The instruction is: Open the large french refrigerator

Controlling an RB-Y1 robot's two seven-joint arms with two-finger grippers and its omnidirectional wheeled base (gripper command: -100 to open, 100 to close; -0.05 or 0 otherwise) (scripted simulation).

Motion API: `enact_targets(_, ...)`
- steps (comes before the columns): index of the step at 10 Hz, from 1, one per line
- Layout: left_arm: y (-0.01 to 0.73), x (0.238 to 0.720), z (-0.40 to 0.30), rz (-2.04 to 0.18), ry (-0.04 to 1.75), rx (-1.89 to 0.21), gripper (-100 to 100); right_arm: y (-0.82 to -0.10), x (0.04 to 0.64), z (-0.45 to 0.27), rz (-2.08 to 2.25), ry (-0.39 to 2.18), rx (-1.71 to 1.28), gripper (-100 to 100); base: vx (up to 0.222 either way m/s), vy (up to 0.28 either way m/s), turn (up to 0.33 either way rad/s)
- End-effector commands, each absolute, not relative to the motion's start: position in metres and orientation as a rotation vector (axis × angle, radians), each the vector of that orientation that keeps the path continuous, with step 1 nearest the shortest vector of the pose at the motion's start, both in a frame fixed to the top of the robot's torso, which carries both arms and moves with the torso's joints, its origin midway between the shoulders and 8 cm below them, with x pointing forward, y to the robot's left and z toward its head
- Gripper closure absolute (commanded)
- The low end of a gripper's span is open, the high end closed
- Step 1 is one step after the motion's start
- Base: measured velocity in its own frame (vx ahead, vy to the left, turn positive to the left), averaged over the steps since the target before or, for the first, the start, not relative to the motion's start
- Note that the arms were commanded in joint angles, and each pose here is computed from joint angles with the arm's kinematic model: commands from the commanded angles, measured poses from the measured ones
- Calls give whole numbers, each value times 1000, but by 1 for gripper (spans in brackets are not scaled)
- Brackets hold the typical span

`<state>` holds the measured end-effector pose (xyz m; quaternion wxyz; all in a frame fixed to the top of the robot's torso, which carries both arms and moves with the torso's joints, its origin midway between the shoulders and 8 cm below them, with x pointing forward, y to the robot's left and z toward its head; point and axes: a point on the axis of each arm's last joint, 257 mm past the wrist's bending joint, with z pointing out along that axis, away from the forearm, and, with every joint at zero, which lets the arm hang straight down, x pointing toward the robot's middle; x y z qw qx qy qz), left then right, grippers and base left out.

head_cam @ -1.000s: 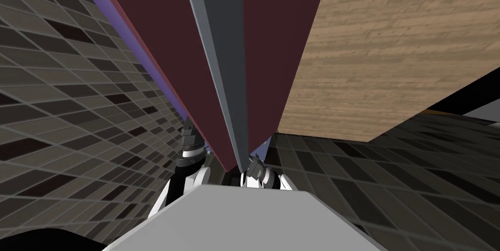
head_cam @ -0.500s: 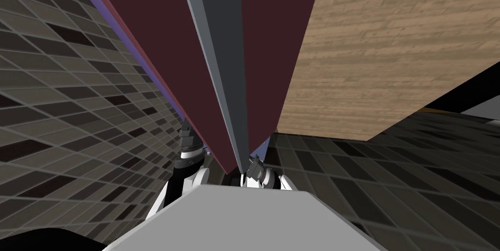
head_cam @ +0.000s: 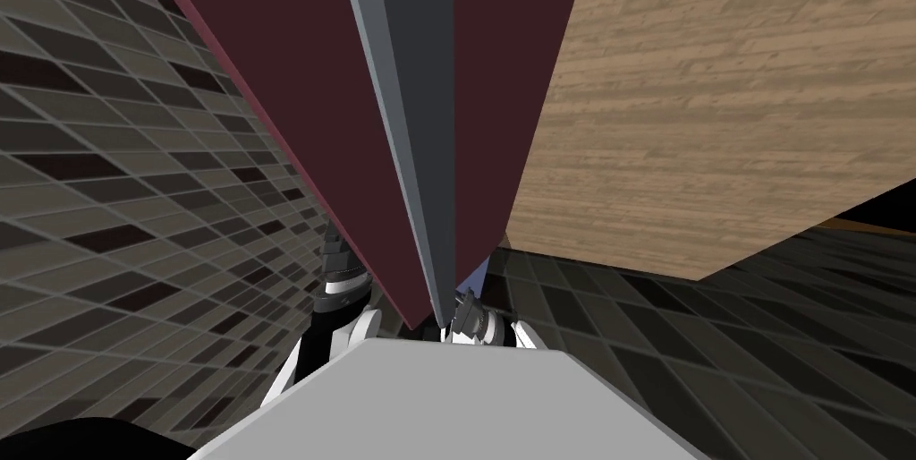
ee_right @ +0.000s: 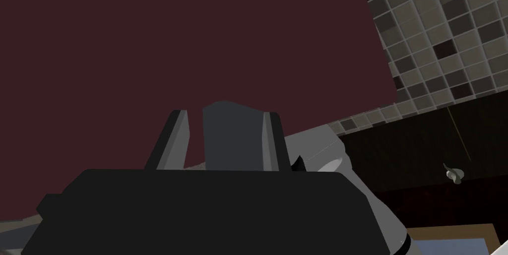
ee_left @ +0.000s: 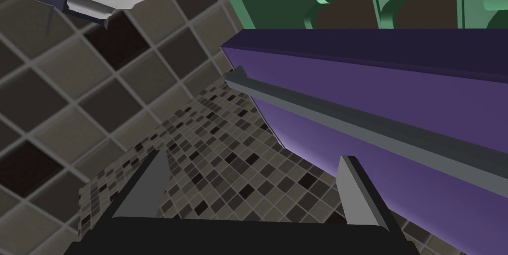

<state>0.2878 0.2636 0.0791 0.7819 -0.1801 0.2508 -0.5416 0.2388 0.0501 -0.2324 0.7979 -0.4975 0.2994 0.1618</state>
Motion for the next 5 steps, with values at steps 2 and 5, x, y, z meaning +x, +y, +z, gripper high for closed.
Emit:
enact_targets(2, 266, 283, 81, -1167, 530, -385, 0, 60, 213, -225, 404, 575, -1082, 100, 3, -78, 57)
enact_targets(5, 271, 276, 83, -1164, 513, -380, 0, 60, 213, -225, 404, 575, -1082, 100, 2, -4, -18)
